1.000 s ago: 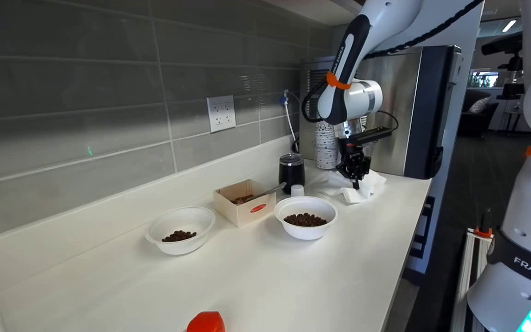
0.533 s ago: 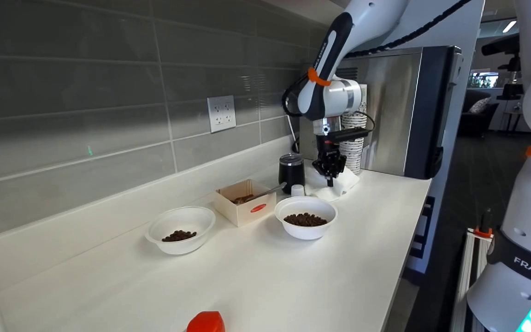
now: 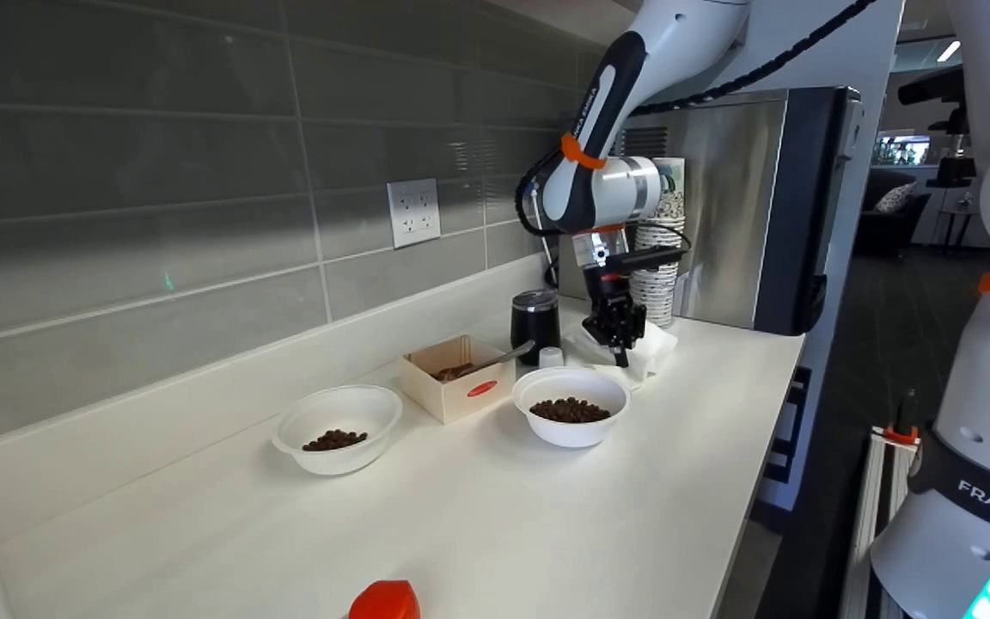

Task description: Use the paper towel to clean the left part of the counter

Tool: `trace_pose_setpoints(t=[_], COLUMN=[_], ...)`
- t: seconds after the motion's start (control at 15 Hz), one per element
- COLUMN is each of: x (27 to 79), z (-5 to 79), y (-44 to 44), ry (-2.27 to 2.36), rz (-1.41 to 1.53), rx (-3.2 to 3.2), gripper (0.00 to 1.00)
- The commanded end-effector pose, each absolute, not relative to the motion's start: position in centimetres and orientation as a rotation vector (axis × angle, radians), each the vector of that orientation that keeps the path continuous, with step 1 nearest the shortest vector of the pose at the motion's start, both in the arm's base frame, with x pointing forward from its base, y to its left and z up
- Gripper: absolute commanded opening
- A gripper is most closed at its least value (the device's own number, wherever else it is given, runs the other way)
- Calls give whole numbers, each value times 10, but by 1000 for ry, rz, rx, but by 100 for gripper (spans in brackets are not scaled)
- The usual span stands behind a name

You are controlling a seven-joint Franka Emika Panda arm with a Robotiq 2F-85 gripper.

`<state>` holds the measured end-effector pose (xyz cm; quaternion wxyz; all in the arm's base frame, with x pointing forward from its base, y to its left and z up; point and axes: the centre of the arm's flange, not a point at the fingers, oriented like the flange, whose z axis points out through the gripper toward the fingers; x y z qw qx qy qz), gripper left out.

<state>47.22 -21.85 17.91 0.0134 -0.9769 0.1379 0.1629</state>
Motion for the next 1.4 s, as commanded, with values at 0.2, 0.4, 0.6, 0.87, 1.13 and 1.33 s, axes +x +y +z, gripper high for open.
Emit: trace_pose_setpoints(t=[0.2, 0.4, 0.6, 0.87, 1.13, 1.33], x=[441, 448, 461, 481, 493, 483], z=[177, 177, 182, 188, 174, 167], y=[-252, -263, -273, -269, -237, -218], ry=[590, 586, 590, 568, 505, 515], rz=[600, 547, 468, 298, 263, 351], rx=[-3079, -3125, -3191, -3193, -3101, -3057], gripper=[2, 2, 2, 2, 2, 2])
